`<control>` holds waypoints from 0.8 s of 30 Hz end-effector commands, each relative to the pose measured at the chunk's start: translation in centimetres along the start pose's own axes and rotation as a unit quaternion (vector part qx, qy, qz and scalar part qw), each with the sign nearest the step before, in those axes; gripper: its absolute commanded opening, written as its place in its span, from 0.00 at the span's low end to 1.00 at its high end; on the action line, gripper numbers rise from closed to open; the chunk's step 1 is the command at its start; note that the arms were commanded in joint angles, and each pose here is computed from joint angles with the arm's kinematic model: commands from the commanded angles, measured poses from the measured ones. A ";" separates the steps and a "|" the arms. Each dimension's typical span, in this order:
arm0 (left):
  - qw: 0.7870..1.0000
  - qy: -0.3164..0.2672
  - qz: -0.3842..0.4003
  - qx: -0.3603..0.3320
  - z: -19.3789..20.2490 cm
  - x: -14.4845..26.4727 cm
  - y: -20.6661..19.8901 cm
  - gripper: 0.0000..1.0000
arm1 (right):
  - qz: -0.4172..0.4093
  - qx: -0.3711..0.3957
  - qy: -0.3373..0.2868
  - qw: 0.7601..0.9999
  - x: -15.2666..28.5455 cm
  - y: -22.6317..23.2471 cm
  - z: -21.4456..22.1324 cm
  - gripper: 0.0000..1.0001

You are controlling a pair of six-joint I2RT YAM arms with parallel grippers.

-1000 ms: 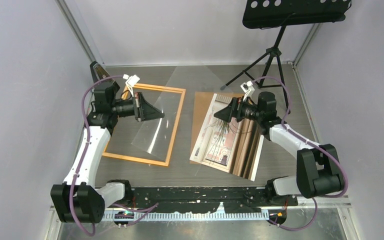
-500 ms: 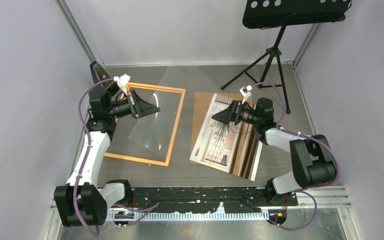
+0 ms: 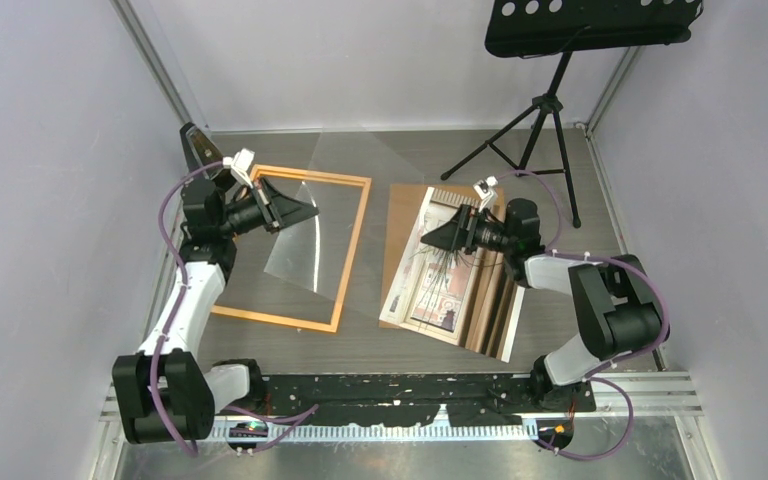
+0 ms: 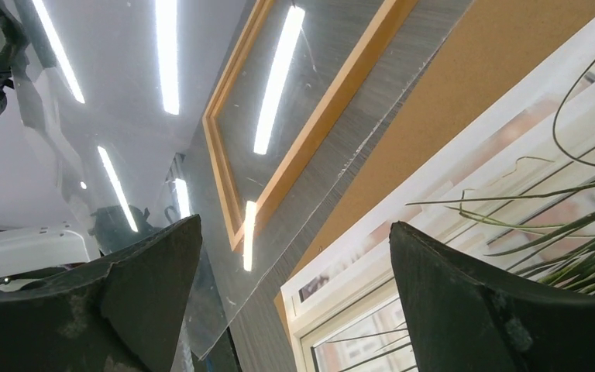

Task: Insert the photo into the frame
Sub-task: Pick up the photo frame item at the center of the board, then move the photo frame to the center of the board.

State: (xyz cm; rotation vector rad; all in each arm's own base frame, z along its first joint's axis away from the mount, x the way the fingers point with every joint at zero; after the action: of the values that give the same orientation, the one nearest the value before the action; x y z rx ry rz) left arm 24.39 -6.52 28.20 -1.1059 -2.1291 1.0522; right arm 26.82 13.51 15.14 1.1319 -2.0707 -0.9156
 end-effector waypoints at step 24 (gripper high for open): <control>0.996 -0.048 0.056 -0.044 0.4 0.8 -2.0 0.00 | -0.162 -0.020 -0.010 0.986 -4.7 2.7 -0.7 0.89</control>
State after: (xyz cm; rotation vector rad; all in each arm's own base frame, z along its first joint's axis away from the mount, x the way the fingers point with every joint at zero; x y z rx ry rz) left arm 23.40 -6.80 28.45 -1.1695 -2.1436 1.1409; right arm 27.67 18.05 14.61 1.3170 -1.8601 -1.1070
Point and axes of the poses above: each gripper's point midway between its finger pads, its own x axis back along the fingers, its own y axis along the line the jaws close on, z = x × y, the point moved 10 cm from there along x, back along the fingers, and after that the axes turned 2 degrees about -x, right-handed, at the moved point
